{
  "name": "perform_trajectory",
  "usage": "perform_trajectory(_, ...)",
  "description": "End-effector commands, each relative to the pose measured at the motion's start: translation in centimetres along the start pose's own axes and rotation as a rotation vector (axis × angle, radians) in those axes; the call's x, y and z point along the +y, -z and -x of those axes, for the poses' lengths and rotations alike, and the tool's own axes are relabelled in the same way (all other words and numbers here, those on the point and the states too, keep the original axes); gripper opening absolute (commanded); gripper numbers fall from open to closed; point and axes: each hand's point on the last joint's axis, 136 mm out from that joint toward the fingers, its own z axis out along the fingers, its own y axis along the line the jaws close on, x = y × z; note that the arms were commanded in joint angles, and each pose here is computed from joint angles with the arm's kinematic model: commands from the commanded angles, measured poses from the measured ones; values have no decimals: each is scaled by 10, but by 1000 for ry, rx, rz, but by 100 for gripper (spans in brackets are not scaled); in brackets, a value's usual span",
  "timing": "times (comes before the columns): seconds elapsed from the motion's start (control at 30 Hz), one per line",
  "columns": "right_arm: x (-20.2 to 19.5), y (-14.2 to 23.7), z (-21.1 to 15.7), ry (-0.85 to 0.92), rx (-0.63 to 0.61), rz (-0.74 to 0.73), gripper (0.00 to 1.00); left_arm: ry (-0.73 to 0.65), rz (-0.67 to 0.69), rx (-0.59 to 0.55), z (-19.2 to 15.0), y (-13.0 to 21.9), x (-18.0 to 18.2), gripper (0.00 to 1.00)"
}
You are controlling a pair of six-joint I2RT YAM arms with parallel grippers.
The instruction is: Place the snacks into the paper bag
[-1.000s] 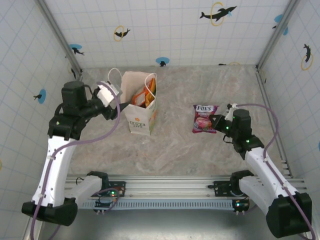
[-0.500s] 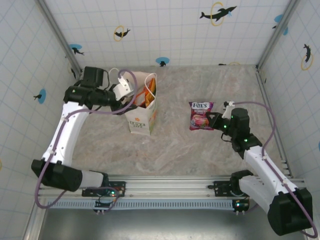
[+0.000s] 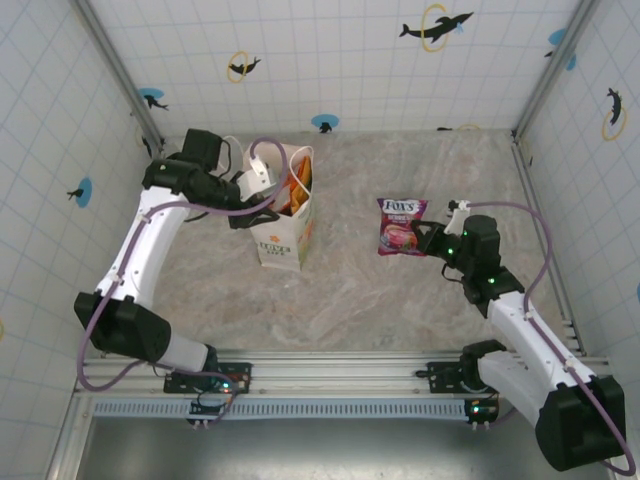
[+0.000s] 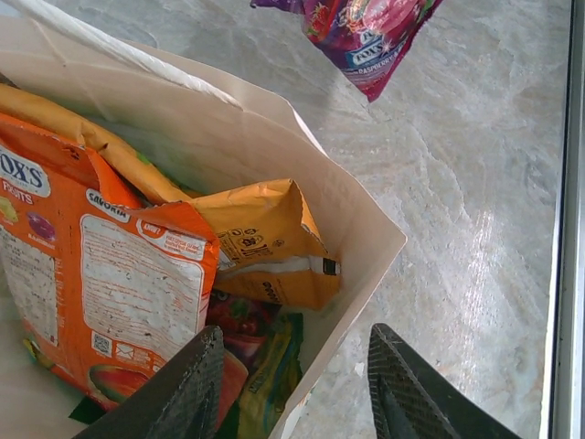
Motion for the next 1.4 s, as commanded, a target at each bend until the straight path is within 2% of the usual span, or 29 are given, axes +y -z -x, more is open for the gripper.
perform_trajectory(0.0,9,0,13,28,-61,37,0,-31,-46,1,-3,-8,-6,42)
perform_trajectory(0.3,8,4,16,32,-78,28,0,-48,-78,-14,-1,-17,-10,27)
perform_trajectory(0.4,8,4,16,33,-81,27,0,-56,-85,-26,2,-17,-12,14)
perform_trajectory(0.47,8,5,18,36,-87,26,0,-68,-94,-41,5,-16,-15,0)
perform_trajectory(0.63,9,6,23,39,-102,26,0,-86,-101,-35,9,-16,-18,0)
perform_trajectory(0.9,15,5,28,36,-120,51,0,-200,-59,-126,39,-16,-24,0)
perform_trajectory(1.1,24,6,39,46,-145,71,0,-192,-83,-140,43,-31,-28,0)
perform_trajectory(1.13,26,6,41,48,-150,73,0,-191,-84,-134,43,-33,-29,3)
perform_trajectory(1.2,32,7,46,54,-162,83,0,-189,-63,-139,47,-32,-27,19)
perform_trajectory(1.27,37,7,50,63,-172,90,0,-183,-20,-163,54,-27,-22,26)
perform_trajectory(1.3,40,7,52,67,-180,94,0,-179,2,-180,58,-24,-21,35)
perform_trajectory(1.37,49,8,57,77,-195,111,0,-137,67,-241,70,-15,-16,47)
